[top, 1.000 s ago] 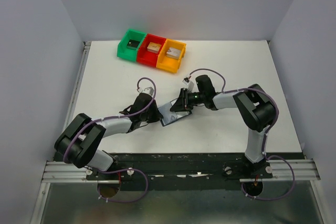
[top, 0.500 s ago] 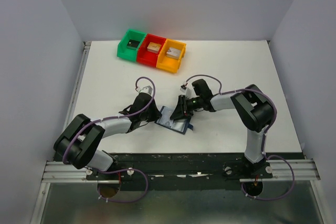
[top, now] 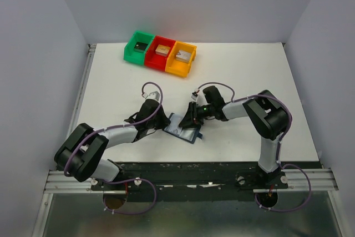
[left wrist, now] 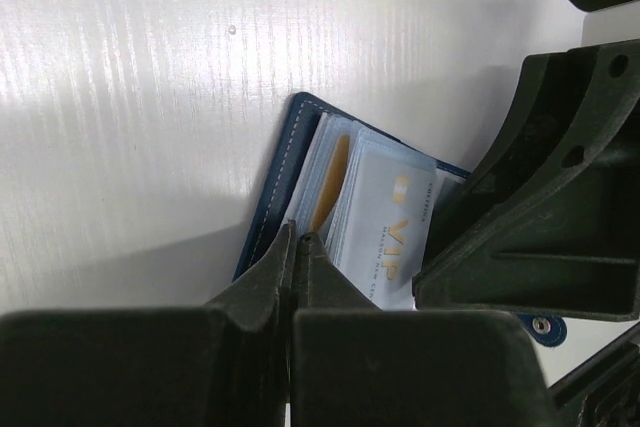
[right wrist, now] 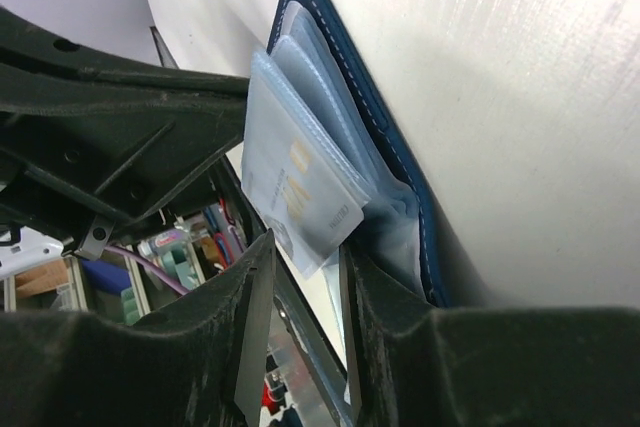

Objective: Take the credit cards out of the card holder
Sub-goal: Remove the credit card from the card holder.

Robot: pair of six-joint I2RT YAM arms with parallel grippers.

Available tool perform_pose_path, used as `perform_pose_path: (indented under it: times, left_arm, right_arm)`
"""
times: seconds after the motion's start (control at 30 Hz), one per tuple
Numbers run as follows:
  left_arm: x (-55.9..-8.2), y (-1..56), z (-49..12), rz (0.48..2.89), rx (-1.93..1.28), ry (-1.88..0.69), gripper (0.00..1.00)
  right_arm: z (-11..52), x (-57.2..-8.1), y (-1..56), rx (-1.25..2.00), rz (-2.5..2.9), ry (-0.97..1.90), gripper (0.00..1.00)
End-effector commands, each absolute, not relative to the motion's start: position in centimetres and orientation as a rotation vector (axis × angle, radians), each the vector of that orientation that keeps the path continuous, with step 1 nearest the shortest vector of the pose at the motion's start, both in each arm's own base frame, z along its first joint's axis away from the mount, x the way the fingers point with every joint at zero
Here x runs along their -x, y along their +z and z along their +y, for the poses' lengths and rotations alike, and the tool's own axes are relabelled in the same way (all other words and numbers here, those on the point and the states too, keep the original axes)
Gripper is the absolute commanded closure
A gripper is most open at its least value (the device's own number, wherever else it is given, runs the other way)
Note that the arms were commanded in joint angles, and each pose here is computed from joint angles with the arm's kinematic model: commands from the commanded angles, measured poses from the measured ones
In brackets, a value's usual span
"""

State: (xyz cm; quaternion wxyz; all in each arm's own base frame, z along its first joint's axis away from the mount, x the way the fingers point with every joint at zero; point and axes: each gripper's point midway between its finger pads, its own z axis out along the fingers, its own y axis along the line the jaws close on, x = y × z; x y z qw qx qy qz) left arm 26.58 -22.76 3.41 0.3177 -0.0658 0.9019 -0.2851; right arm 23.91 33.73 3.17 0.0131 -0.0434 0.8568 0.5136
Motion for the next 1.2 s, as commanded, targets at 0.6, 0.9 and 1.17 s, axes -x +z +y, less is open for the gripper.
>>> perform_pose_path:
  times: [0.6,0.9,1.17]
  left_arm:
    - [-25.5,4.9,-19.5,2.341,0.282,-0.596,0.80]
    - [-26.6,6.9,-20.7,2.263,0.243,-0.671,0.72]
    - [-26.7,4.7,-22.7,2.339,0.203,-0.731,0.95]
  right_arm:
    - [34.2,-25.7,4.0,0.033,2.596,1.577,0.54]
    - [34.1,-25.8,5.5,0.098,2.583,1.541,0.53]
    - [34.5,-25.5,6.6,0.136,2.563,1.556,0.53]
